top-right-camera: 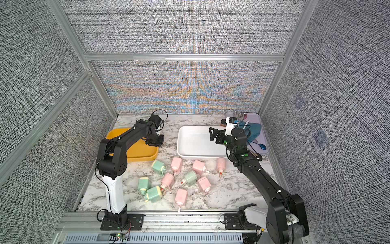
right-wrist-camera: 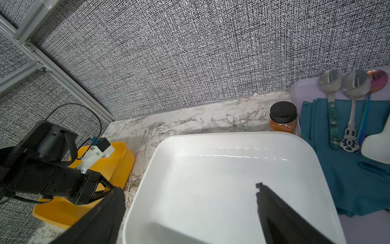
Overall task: Place the pencil sharpeners by color into the storage box
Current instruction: Move the storage box to the center of the board.
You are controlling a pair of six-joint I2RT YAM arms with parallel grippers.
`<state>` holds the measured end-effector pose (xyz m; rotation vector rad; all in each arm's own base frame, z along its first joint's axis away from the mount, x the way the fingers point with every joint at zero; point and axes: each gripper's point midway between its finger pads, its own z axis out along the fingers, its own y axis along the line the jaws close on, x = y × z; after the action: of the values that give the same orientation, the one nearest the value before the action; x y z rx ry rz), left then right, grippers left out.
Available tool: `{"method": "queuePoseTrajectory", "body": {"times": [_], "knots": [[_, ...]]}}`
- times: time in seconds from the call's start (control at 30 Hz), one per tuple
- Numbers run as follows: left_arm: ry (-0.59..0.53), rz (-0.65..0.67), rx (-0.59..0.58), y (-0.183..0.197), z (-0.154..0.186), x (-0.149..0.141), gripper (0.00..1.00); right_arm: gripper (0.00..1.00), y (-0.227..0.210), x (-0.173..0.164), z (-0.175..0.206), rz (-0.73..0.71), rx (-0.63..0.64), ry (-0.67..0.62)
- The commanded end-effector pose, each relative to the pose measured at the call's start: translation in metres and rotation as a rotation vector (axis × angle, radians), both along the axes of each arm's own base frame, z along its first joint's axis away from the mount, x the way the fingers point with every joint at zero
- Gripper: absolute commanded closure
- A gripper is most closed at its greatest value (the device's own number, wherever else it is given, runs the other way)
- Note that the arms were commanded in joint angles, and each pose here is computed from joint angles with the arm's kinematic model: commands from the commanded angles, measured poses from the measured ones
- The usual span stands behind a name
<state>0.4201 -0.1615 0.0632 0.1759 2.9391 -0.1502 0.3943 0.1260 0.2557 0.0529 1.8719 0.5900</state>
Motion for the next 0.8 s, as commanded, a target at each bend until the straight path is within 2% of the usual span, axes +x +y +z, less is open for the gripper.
{"method": "queuePoseTrajectory", "body": {"times": [0.0, 0.2, 0.27, 0.37, 0.5, 0.63, 0.7, 0.77], "knots": [[-0.018, -0.026, -0.056, -0.016, 0.004, 0.008, 0.79, 0.01, 0.000, 0.001, 0.005, -0.003, -0.003, -0.012], [-0.014, -0.028, -0.117, -0.038, 0.007, 0.015, 0.79, 0.01, -0.002, 0.000, 0.010, -0.008, -0.013, -0.015], [-0.012, -0.021, -0.172, -0.049, 0.009, 0.016, 0.79, 0.01, -0.003, -0.001, 0.011, -0.013, -0.015, -0.018], [0.004, 0.009, -0.237, -0.060, 0.009, 0.017, 0.79, 0.01, -0.003, -0.002, 0.013, -0.014, -0.013, -0.020], [0.008, 0.053, -0.269, -0.065, 0.010, 0.018, 0.77, 0.01, -0.003, -0.002, 0.012, -0.014, -0.014, -0.017], [-0.036, 0.103, -0.236, -0.055, 0.020, 0.021, 0.61, 0.01, -0.003, -0.002, 0.012, -0.014, -0.016, -0.016], [-0.076, 0.127, -0.262, -0.056, 0.027, 0.024, 0.48, 0.01, -0.003, -0.002, 0.013, -0.013, -0.018, -0.017], [-0.105, 0.126, -0.342, -0.067, 0.034, 0.026, 0.30, 0.01, -0.003, -0.002, 0.012, -0.013, -0.018, -0.017]]}}
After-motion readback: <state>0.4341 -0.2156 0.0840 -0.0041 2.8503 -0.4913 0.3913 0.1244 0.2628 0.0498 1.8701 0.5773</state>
